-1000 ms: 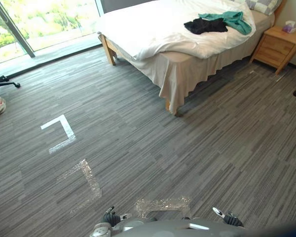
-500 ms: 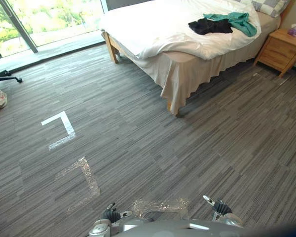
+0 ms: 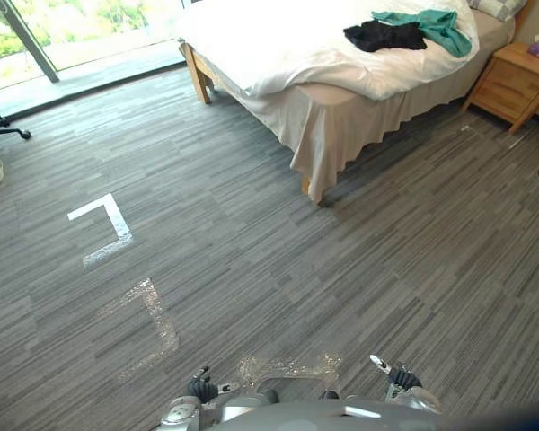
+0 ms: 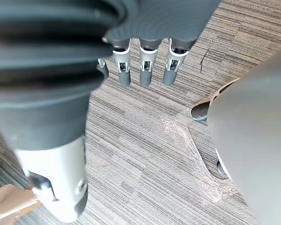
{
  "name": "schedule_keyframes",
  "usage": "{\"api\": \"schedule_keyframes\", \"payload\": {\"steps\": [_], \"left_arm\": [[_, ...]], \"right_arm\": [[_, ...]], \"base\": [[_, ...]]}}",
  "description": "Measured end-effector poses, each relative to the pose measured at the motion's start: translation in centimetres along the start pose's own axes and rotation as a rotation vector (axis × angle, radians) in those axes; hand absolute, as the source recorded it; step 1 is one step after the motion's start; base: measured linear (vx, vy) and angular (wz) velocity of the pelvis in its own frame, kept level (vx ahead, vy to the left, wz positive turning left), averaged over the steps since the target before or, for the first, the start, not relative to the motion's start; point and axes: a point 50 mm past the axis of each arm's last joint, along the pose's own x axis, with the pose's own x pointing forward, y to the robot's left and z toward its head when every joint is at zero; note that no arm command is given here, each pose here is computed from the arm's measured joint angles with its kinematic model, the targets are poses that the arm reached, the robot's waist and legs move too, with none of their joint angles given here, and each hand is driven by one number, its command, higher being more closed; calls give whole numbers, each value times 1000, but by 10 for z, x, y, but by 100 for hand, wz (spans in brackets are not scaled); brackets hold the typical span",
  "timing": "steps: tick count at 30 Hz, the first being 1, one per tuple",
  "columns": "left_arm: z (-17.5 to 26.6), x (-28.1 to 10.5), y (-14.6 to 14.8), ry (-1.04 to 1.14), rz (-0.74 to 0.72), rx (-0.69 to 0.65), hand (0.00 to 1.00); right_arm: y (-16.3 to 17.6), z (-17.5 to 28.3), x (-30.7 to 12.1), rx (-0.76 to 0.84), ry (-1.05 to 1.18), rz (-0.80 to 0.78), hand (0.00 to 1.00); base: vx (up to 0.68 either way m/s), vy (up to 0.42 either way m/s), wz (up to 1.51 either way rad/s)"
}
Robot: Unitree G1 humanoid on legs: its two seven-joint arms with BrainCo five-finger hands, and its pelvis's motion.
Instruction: Tidy the bed and pick cloth on bed and put in laundry
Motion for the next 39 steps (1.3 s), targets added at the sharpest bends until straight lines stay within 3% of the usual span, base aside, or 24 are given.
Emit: {"api": "schedule_keyframes", "payload": {"steps": [6,13,20,27,32,39], "left_arm": [[8,2,7,-27,29,33,0],[29,6,-4,-87,-6,65,0],[34,6,7,-126,36,93,0],[46,5,-30,-203,-17,-71,0],[73,-1,-32,-373,-13,-140,0],[79,-2,-31,-424,7,-204,0]], "right_arm": [[4,8,2,36,-14,-17,0],[-3,27,5,198,-47,-54,0],[1,26,4,216,-43,-22,0],[-6,33,6,98,-58,-30,0],[4,37,8,11,-53,34,0],[31,36,6,-85,-107,122,0]], "base": [[-66,19,-32],[-35,9,-39],[264,-141,-51],[572,-249,-32],[541,-62,-97],[599,191,-60]]}}
